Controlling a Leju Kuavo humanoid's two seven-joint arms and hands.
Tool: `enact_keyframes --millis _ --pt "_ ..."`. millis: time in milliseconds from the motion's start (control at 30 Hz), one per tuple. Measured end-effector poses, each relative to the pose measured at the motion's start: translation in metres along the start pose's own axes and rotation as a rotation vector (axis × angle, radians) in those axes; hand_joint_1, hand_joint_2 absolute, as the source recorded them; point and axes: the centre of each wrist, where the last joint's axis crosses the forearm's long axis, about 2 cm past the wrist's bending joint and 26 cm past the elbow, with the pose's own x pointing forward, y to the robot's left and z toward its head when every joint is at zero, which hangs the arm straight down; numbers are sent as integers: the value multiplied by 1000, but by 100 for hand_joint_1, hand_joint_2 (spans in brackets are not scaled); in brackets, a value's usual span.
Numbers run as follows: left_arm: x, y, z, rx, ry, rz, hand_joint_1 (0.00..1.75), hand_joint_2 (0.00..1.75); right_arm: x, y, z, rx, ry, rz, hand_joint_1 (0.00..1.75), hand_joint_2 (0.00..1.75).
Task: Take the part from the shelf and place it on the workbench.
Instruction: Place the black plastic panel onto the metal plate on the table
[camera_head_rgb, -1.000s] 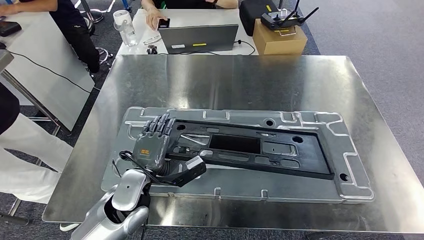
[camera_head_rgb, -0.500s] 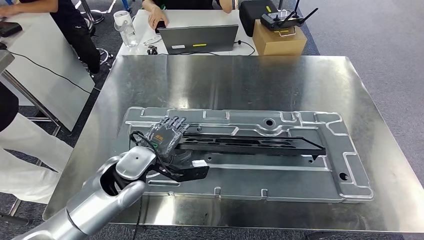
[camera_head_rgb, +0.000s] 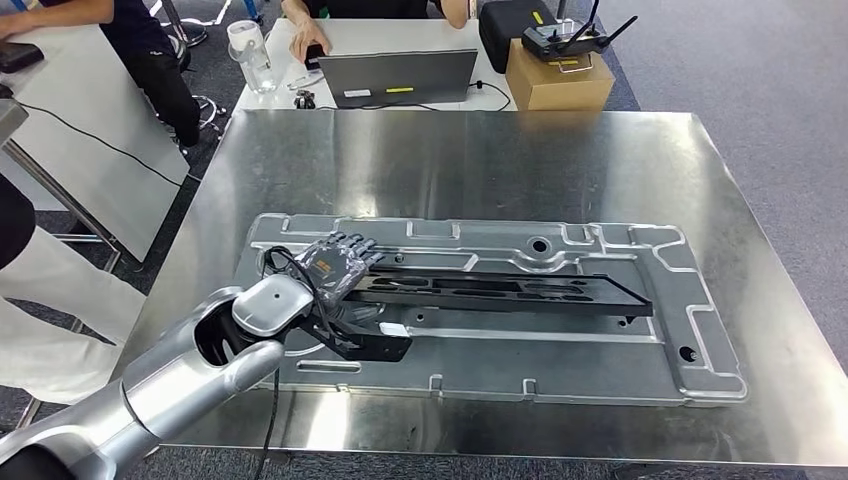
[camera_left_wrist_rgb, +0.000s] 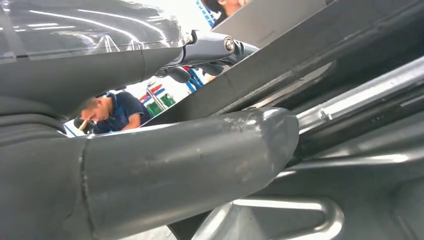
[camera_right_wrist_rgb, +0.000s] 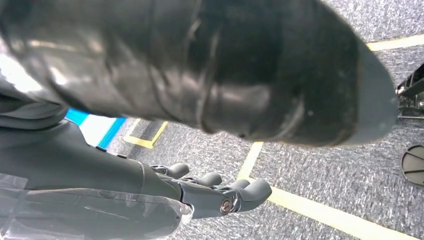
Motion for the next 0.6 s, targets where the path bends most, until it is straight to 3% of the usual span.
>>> enact_keyframes --millis 267,367,467,600 --pt "2 1 3 96 24 -10 0 0 -2 0 0 -10 -9 -8 0 0" --pt "7 3 7 153 -14 39 0 0 -5 2 0 -21 -19 -18 0 0" --pt "10 5 12 146 -123 153 0 0 -10 6 -2 -23 -26 -31 0 0" --pt "1 7 17 34 -386 341 0 0 -16 7 0 -4 -31 -28 0 0"
